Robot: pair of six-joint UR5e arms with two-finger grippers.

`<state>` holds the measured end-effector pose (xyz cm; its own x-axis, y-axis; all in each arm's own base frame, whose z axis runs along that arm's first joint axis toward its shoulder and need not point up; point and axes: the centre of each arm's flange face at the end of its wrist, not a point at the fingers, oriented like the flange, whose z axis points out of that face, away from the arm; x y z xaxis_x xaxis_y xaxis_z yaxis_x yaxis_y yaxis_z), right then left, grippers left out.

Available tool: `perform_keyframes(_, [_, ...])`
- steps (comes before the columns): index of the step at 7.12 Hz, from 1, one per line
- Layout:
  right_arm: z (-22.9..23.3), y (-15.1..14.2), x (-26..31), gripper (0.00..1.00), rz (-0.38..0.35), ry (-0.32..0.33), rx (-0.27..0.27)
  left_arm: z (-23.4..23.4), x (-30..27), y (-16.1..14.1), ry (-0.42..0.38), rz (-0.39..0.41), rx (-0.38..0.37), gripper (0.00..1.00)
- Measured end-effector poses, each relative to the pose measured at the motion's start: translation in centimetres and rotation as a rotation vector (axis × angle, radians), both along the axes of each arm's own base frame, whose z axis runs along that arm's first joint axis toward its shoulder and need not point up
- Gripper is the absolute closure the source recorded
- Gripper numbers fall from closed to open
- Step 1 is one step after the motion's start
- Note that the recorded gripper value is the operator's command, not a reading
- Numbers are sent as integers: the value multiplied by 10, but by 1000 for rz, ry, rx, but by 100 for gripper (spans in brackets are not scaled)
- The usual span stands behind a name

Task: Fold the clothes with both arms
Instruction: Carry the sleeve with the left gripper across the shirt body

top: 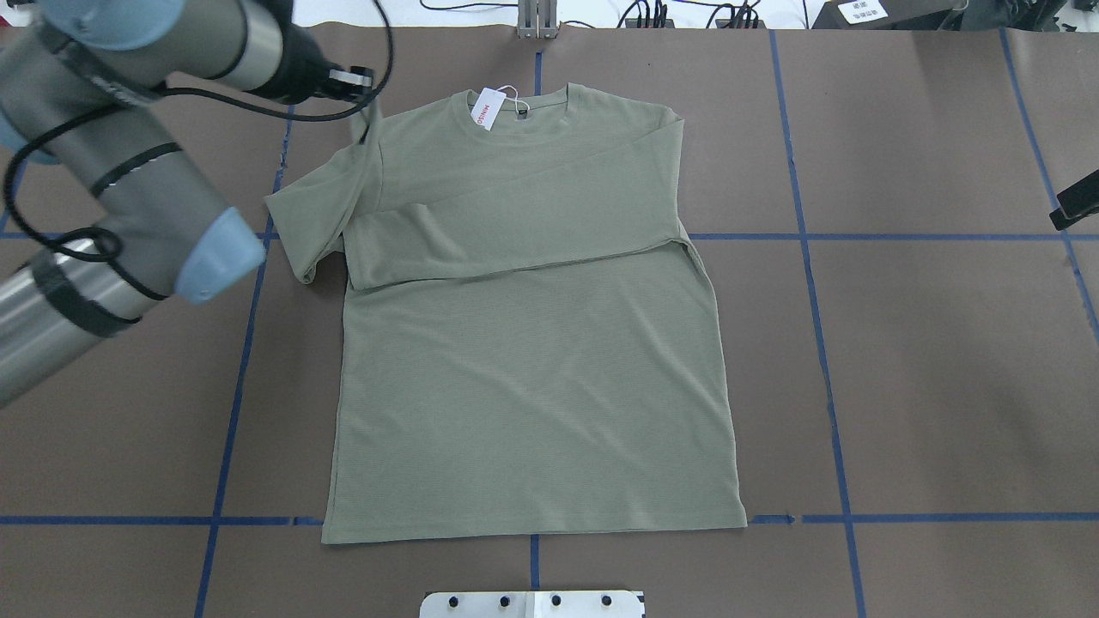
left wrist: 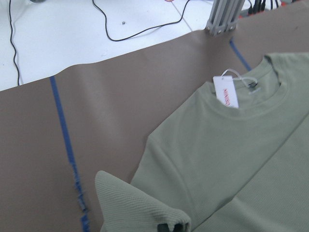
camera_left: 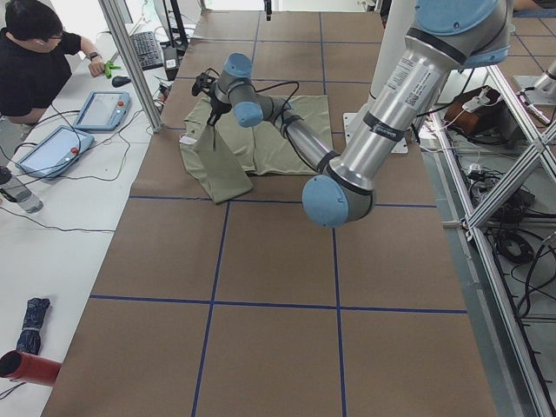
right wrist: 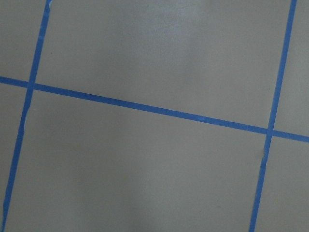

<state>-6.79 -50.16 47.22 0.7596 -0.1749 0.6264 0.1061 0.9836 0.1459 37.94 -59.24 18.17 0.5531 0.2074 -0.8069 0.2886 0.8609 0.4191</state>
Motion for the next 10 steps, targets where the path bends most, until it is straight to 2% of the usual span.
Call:
perform_keyframes(2, [0, -1, 4, 0, 8, 1, 0, -80, 118, 17, 61, -86, -55, 100])
perform_keyframes(4, [0, -1, 6, 0, 13, 3, -1, -108, 208, 63, 96, -119, 0, 100])
perform_keyframes(6, [0, -1, 6, 0, 17, 3, -2, -105, 268, 99, 117, -85, 99, 100])
perform_keyframes(7, [0, -1, 6, 0, 18, 3, -2, -104, 285, 111, 121, -62, 133, 44])
perform_keyframes(8, [0, -1, 6, 0, 20, 3, -4, -108, 293, 121, 128, -43, 156, 0])
perform_keyframes(10, [-7, -7, 4, 0, 22, -5, 5, -115, 294, 132, 180, -23, 196, 0])
